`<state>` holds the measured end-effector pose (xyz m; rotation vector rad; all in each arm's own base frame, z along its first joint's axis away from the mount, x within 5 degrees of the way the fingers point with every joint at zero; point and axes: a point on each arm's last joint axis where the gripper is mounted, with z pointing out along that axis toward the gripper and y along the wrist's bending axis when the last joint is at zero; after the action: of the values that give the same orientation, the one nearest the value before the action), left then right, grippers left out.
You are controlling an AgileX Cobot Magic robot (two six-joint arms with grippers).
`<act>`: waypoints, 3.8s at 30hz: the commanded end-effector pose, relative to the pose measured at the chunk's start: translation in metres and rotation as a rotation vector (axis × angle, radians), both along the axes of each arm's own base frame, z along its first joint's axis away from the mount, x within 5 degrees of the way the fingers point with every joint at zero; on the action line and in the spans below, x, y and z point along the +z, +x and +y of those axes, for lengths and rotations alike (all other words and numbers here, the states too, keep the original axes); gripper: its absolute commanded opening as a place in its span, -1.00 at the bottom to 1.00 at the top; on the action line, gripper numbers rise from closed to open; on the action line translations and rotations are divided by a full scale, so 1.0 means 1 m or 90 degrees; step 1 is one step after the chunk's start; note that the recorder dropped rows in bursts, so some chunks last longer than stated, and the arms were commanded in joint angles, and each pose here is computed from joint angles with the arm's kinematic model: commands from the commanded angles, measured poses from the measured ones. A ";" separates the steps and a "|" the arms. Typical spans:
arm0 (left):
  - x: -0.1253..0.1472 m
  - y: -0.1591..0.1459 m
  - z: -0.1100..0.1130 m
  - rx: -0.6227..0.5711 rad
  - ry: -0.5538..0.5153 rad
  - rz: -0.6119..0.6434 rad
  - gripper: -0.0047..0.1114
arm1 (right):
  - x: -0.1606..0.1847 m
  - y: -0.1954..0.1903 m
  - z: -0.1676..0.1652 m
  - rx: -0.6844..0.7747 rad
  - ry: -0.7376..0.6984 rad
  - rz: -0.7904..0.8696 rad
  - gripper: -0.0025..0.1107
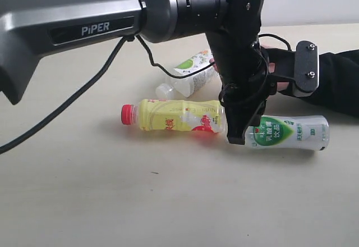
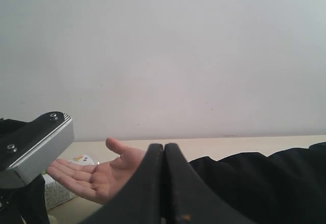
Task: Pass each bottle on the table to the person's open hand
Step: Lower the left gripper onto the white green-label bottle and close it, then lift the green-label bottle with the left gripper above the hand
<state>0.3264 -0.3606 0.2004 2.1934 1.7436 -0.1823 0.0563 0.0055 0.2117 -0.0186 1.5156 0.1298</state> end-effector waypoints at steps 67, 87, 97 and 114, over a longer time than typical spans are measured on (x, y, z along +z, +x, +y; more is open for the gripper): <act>-0.054 -0.007 -0.049 0.026 -0.071 -0.075 -0.91 | 0.000 0.000 -0.001 -0.005 0.000 -0.010 -0.96; 0.100 -0.019 -0.020 0.266 -0.273 -0.106 -0.92 | 0.000 0.000 -0.001 -0.005 0.000 -0.010 -0.96; 0.111 0.019 0.010 0.743 -0.461 0.078 -0.92 | 0.000 0.000 -0.001 -0.005 0.000 -0.010 -0.96; 0.109 0.039 0.019 0.943 -0.590 0.223 -0.92 | 0.000 0.000 -0.001 -0.005 0.000 -0.010 -0.96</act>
<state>0.3660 -0.3403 0.3048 0.0348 2.2930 -0.7466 0.0563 0.0055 0.2117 -0.0186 1.5156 0.1298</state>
